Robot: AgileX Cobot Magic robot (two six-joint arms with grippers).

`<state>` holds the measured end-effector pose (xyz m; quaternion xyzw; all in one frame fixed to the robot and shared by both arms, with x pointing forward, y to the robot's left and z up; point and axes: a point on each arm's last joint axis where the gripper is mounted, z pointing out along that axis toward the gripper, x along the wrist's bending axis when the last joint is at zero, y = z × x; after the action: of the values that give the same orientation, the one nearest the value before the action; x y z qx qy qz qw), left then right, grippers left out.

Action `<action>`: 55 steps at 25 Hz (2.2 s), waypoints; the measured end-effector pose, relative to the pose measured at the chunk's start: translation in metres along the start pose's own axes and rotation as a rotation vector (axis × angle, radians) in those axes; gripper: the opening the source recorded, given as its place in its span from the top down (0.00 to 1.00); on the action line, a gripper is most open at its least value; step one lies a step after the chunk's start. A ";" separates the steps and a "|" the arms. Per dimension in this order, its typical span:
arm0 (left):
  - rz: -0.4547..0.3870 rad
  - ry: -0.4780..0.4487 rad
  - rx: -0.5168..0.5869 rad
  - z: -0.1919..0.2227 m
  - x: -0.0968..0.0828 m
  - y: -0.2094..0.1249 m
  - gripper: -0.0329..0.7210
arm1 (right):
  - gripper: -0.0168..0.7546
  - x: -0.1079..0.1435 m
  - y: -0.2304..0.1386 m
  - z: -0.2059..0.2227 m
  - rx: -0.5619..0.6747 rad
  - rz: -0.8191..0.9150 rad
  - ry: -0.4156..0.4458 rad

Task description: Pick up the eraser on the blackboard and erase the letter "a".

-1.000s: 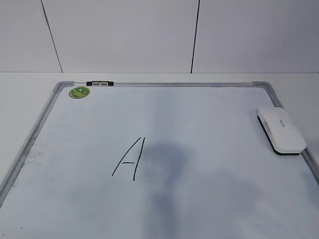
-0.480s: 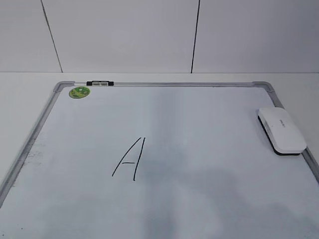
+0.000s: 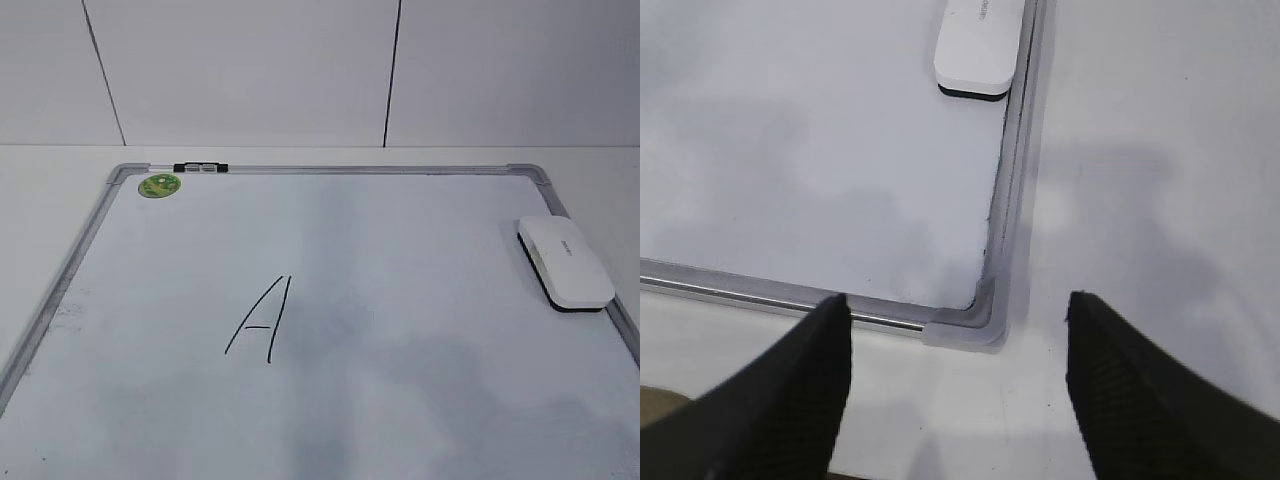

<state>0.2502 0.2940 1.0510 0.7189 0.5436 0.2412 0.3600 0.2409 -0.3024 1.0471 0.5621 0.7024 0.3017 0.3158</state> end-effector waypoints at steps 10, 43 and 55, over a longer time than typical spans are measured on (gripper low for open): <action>0.019 0.039 -0.017 0.002 0.004 0.001 0.64 | 0.28 -0.001 0.001 0.003 -0.015 -0.005 -0.011; 0.024 0.043 -0.153 -0.015 0.004 -0.012 0.64 | 0.28 0.000 -0.009 -0.009 -0.125 0.000 -0.022; -0.014 0.100 -0.155 -0.015 0.003 -0.012 0.64 | 0.28 0.000 -0.009 -0.009 -0.117 0.036 -0.076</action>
<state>0.2331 0.3026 1.0510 0.6719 0.5456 0.3157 0.3888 0.2280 -0.3045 1.0454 0.5661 0.6608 0.3265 0.3691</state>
